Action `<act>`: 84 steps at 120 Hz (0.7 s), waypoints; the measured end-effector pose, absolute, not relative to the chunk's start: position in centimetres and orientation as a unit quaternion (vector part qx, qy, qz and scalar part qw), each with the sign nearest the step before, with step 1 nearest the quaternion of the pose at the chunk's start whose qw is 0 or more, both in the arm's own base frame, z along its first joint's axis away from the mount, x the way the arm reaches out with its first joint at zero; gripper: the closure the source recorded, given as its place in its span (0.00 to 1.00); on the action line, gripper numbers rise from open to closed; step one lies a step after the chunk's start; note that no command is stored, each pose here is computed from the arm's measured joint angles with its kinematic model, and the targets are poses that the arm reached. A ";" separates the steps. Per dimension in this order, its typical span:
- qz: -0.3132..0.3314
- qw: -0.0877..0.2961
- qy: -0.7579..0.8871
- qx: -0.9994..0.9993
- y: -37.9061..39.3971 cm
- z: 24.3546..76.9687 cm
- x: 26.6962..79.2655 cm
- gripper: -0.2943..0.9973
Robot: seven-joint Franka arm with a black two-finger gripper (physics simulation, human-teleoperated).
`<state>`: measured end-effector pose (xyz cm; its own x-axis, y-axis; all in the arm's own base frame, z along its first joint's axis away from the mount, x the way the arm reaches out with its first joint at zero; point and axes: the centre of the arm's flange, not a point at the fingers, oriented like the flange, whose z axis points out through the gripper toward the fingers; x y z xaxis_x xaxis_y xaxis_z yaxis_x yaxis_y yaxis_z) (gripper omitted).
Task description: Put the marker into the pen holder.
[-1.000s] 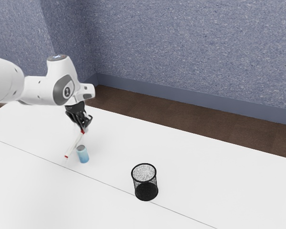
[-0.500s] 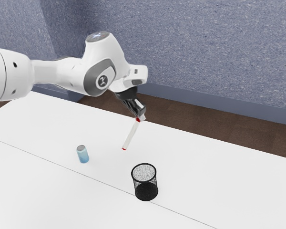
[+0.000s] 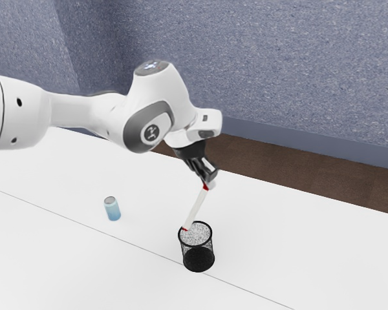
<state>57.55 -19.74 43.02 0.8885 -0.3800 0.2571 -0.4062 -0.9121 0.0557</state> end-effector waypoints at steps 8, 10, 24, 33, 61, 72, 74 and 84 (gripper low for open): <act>0.120 0.054 -0.197 0.972 -19.7 42.9 57.4 0.84; 0.120 0.054 -0.195 0.972 -19.6 42.9 57.4 0.84; 0.121 0.057 -0.187 0.973 -19.9 42.7 57.3 0.84; 0.121 0.060 -0.190 0.972 -20.9 42.4 57.1 0.84; 0.120 0.069 -0.184 0.973 -21.5 42.2 57.0 0.59; 0.118 0.071 -0.184 0.973 -21.4 42.2 57.0 0.46; 0.115 0.070 -0.185 0.974 -21.3 42.3 57.0 0.45; 0.092 0.056 -0.170 0.980 -18.0 43.0 57.8 0.38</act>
<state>57.75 -18.00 43.02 0.9253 -0.3227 0.1994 -0.3432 -0.9360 0.0779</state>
